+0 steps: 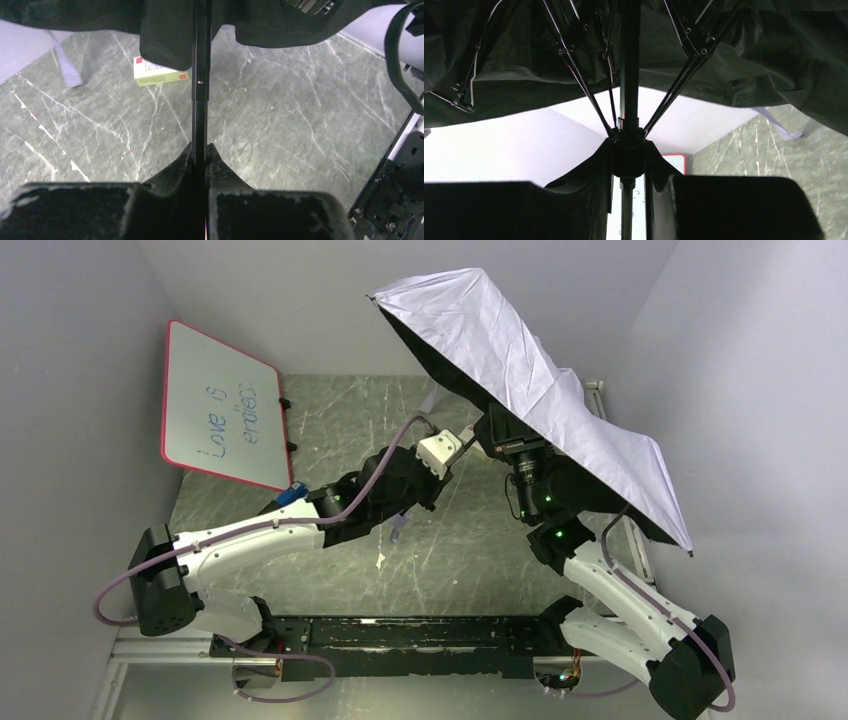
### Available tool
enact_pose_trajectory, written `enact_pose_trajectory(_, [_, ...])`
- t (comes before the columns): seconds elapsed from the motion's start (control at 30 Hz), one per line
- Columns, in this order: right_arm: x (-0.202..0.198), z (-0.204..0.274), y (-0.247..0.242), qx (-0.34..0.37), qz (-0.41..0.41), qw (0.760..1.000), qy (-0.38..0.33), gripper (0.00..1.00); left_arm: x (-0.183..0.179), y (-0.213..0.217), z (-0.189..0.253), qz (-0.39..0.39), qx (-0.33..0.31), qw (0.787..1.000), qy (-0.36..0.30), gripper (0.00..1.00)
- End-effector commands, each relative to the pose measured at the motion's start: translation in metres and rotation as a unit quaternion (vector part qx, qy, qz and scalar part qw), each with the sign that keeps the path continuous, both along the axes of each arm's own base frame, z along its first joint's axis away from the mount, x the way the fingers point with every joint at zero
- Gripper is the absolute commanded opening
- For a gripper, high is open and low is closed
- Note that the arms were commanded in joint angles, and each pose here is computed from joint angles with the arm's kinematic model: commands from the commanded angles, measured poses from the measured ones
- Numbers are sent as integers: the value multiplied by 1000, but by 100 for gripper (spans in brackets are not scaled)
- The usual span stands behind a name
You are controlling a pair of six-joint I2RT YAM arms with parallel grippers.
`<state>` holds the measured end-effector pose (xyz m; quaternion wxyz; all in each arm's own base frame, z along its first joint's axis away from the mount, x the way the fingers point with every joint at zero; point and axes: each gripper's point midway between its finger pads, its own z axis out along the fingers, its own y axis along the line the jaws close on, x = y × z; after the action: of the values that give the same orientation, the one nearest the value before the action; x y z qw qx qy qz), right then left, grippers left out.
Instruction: Put away the umbrella
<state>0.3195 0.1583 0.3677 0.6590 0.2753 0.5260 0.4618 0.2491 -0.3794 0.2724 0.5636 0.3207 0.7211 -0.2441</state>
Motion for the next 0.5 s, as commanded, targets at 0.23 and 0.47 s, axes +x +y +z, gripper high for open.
enact_pose_trajectory(0.23, [-51, -74, 92, -32, 148, 986, 69, 0, 11, 3, 35, 30, -51, 998, -21, 5])
enact_pose_trajectory(0.47, [-53, -71, 73, -3, 117, 991, 70, 0, 11, 4, 37, 30, -52, 998, -26, 5])
